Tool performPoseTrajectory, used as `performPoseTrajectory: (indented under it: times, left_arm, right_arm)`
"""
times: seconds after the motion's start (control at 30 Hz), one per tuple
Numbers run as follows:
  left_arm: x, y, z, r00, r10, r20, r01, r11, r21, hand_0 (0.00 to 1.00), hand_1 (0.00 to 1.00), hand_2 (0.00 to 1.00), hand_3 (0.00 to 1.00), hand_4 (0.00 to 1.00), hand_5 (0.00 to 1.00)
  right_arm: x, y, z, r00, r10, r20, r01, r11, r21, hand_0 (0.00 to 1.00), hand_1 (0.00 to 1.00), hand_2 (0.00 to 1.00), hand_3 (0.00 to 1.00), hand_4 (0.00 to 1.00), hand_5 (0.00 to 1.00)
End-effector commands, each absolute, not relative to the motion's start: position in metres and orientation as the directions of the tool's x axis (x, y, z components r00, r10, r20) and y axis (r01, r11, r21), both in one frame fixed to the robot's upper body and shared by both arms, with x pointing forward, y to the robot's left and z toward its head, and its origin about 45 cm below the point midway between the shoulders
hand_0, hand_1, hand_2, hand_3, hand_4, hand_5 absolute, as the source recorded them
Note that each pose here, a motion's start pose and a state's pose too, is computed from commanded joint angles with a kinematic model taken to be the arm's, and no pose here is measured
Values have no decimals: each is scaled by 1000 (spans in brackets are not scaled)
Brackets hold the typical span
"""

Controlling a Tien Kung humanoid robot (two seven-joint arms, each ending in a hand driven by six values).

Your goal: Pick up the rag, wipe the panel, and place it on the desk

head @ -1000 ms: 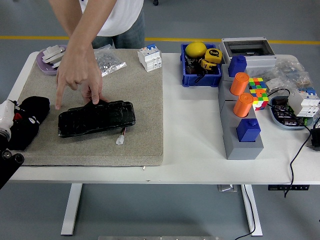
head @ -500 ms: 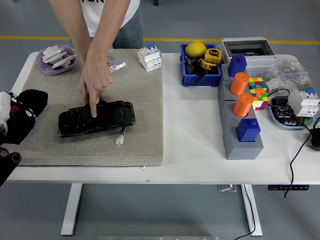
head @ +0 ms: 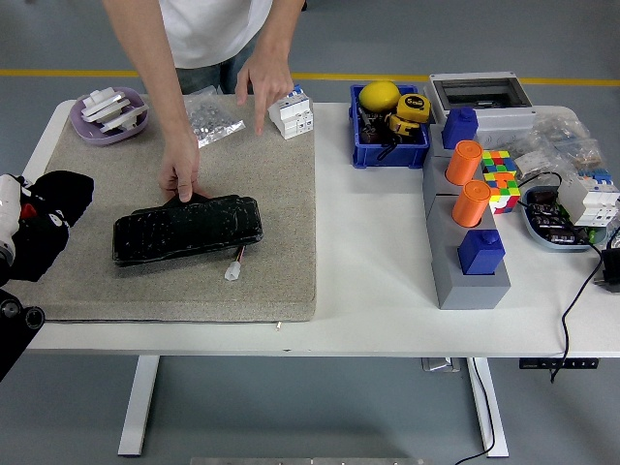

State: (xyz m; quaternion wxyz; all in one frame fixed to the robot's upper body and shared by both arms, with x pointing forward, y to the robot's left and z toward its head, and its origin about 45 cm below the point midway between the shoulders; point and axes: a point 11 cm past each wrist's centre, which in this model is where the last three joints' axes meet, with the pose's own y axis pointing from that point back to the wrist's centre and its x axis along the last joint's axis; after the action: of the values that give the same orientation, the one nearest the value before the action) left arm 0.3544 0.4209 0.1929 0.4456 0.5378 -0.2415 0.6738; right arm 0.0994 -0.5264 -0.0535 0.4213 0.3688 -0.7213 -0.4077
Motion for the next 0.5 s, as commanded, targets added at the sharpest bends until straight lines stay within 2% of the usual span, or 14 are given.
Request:
performPoseTrajectory:
  times: [0.5]
  left_arm:
    - [337,398,204,-45,355,934,-867,-478,140,215,132,489,401,127,2]
  right_arm:
    - [102,-527,-52,-384,-870,310,-179,399,899,709,504,631,619,998,555]
